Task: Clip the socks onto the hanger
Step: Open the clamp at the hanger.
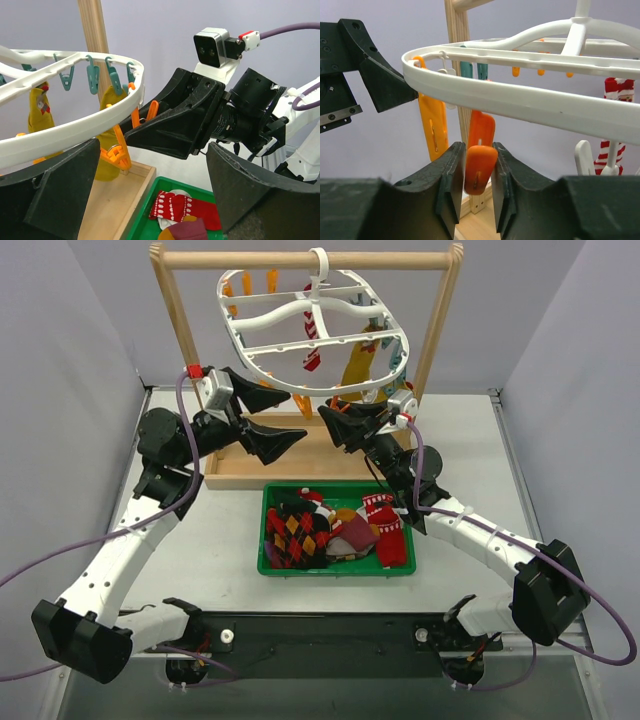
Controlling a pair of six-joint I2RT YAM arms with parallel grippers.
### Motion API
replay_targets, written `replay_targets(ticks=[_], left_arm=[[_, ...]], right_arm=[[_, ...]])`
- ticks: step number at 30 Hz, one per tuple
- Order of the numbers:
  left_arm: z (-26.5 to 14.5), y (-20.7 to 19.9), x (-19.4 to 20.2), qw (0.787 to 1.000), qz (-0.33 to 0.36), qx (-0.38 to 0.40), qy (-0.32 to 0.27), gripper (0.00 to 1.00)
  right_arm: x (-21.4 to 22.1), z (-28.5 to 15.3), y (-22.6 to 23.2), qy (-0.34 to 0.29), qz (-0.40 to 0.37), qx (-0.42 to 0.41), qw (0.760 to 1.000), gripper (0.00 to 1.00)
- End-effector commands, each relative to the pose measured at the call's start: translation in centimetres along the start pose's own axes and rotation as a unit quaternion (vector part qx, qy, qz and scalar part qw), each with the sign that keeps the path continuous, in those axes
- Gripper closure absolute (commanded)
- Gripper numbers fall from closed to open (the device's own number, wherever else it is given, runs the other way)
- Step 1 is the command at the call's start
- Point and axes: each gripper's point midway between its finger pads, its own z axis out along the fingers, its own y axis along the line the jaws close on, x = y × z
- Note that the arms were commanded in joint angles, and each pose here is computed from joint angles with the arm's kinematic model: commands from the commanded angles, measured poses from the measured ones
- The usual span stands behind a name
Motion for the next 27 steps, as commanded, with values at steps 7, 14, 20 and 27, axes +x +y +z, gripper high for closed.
replay_targets(ticks=[7,14,20,27], left_arm=[[-1.4,0.2,-2.8,0.999,0.02,-0.026,-0.035,0.03],[-2.1,-0.1,-4.3,0.998,0.032,-0.019,-0.041,0.03],[-1.8,-5.0,-6.1,0.998,-0.009,0.064,-0.027,0.03],[0.8,-7.9,-7.3,0.992,-0.042,0.115,-0.027,0.03]], right_arm=[[-9.5,0.3,2.6,-0.167,-0.009,-0.053,0.984,0.89],[-9.5,0.4,2.6,-0.158,0.002,-0.049,0.986,0.94],[-9.8,1.7,3.1,-0.12,-0.016,-0.047,0.992,0.97],[-7.6,3.4,4.6,-0.074,-0.051,-0.056,0.994,0.97]])
